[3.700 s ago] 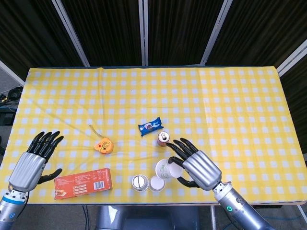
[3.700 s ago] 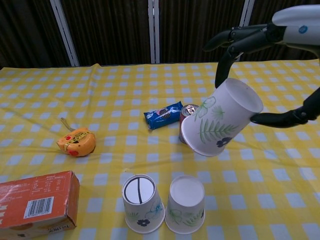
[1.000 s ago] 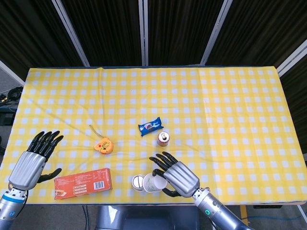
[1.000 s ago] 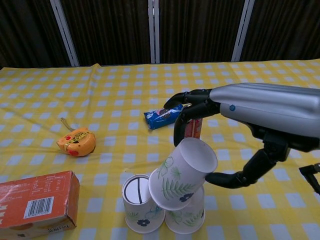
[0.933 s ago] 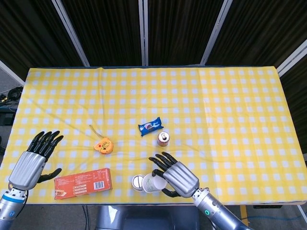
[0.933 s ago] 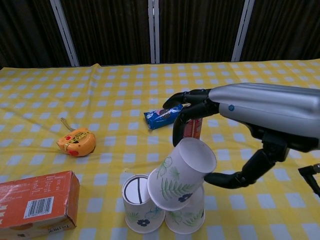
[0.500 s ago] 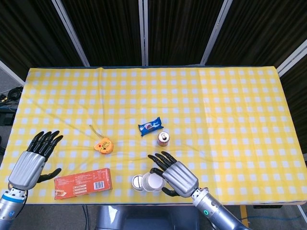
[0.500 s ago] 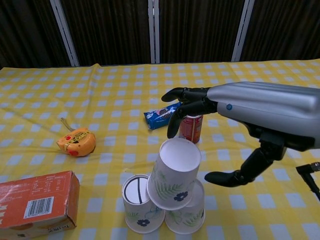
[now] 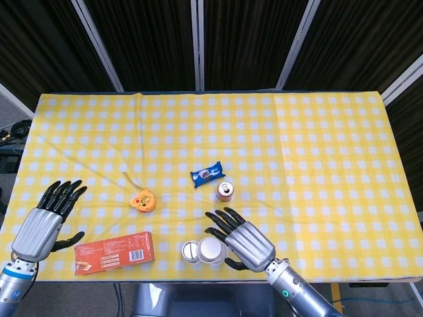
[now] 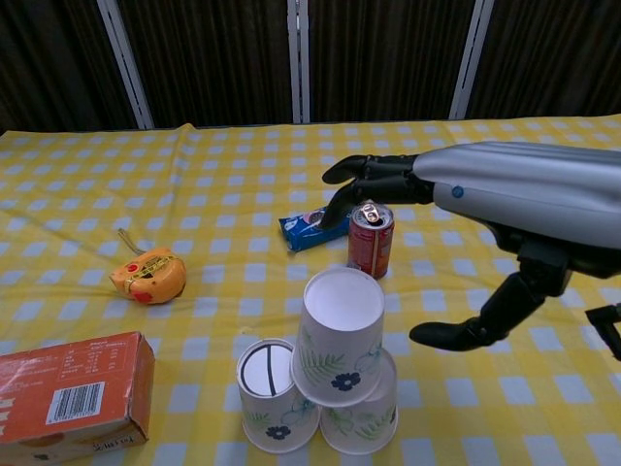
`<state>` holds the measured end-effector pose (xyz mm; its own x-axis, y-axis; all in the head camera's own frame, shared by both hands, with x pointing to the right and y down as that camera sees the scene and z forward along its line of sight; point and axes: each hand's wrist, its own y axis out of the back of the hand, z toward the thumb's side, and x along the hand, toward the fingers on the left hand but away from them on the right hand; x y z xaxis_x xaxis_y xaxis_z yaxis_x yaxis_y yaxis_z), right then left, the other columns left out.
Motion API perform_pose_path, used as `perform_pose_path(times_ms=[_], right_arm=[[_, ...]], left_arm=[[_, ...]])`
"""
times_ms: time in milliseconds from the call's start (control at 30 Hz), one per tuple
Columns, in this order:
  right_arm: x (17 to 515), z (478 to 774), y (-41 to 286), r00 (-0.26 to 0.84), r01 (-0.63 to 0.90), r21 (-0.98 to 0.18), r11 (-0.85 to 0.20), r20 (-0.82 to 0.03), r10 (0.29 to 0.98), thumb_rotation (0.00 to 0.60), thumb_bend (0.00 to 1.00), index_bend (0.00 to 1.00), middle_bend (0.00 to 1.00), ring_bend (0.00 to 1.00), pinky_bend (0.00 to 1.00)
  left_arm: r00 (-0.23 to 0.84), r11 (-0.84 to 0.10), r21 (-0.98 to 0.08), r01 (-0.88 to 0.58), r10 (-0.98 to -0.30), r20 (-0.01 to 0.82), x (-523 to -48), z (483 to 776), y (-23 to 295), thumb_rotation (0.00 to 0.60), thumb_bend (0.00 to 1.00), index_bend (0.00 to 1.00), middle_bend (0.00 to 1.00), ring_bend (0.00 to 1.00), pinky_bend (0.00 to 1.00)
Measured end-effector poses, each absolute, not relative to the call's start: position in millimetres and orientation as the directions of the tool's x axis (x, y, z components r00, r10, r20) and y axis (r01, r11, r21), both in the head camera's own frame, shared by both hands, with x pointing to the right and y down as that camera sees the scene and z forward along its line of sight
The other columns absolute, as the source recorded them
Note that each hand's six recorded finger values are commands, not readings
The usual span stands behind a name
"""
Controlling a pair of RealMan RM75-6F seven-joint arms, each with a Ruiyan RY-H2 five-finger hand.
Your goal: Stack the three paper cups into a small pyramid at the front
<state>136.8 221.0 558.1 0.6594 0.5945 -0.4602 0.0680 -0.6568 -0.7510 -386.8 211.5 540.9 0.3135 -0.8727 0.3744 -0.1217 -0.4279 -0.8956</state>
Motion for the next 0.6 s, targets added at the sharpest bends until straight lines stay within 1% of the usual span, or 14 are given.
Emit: perform_pose_path(times_ms=[167,367,433,533,600], right_arm=[[151,548,211,0.624,0.043,-0.785,-0.618,-0.461,0.630,0.600,0.16,0.18,0.00,0.00,0.00],[185,534,192,0.537,0.025,-0.832,-0.554,-0.457,0.709,0.600,0.16,0.17,0.00,0.00,0.00],[202,530,186,0.496,0.027,-0.843,-0.537,-0.455,0.739,0.600,0.16,0.14,0.00,0.00,0.00],[221,529,183,0.452,0.049,-0.848,-0.528,-0.453,0.769,0.600,0.16,0.06,0.00,0.00,0.00],[239,531,181,0.413,0.065,-0.851,-0.521,-0.452,0.791,0.600,0.16,0.03,0.00,0.00,0.00]], left_arm=[[0.308,-0.426,-0.896,-0.122,-0.875,0.374,-388,541,210,0.600,0.18,0.03,0.00,0.00,0.00],[0.303,-0.424,-0.897,-0.121,-0.877,0.373,-389,541,210,0.600,0.18,0.03,0.00,0.00,0.00],[0.302,-0.424,-0.898,-0.120,-0.877,0.374,-389,541,211,0.600,0.18,0.03,0.00,0.00,0.00],[0.296,-0.425,-0.897,-0.120,-0.878,0.376,-390,542,212,0.600,0.18,0.02,0.00,0.00,0.00],[0.292,-0.425,-0.897,-0.118,-0.879,0.378,-392,542,213,0.600,0.18,0.01,0.00,0.00,0.00]])
